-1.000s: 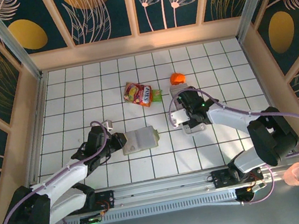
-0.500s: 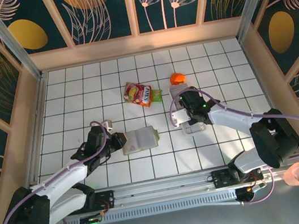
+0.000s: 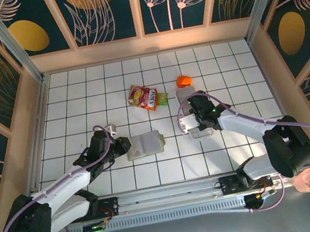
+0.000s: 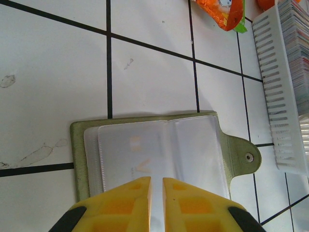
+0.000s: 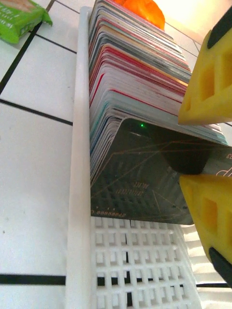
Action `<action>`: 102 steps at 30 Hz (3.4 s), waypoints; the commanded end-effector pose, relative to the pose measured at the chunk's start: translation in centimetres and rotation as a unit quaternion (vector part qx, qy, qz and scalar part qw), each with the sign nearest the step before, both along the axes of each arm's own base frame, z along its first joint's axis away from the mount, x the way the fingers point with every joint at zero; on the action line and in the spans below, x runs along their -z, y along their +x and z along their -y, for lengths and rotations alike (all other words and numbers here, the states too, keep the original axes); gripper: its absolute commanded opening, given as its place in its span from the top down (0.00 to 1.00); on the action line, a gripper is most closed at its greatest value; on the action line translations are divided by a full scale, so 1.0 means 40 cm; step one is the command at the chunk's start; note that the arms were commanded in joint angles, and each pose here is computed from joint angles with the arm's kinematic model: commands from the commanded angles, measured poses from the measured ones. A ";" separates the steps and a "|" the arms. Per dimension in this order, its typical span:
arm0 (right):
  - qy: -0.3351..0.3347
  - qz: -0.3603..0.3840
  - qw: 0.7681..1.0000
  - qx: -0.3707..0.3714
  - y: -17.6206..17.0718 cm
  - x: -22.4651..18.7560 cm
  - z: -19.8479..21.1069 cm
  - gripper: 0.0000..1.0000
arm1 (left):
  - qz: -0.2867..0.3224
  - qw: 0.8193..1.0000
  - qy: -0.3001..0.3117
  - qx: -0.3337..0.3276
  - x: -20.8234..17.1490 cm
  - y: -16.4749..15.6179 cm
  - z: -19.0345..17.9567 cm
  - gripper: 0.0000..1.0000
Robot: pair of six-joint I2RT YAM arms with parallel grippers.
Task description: Put the credit cards into the card holder
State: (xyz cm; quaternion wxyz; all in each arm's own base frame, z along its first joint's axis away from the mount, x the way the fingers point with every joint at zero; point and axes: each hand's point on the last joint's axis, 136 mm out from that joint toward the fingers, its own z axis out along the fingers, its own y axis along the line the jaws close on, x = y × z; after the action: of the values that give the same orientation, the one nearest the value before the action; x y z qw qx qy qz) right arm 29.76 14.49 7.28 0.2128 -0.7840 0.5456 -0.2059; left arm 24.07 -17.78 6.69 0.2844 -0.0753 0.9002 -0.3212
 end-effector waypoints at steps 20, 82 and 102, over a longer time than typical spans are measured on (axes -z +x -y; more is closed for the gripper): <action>0.005 0.006 1.000 0.005 -0.012 -0.035 0.012 0.90 | 0.010 1.000 -0.001 0.005 -0.009 0.001 0.003 0.86; 0.492 -0.441 0.457 0.596 -0.193 0.011 -0.543 1.00 | -0.054 0.998 0.013 -0.016 0.081 -0.033 -0.019 0.66; 0.490 -0.468 0.438 0.590 -0.200 0.010 -0.586 1.00 | -0.053 0.997 0.041 -0.031 0.109 -0.040 -0.051 0.70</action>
State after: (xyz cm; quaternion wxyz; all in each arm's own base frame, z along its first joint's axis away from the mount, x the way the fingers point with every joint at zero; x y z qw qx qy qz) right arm 21.66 36.77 6.41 0.1045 -0.0114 0.9075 0.4067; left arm 22.63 -15.96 2.48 0.2428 -0.1140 0.9237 -0.2735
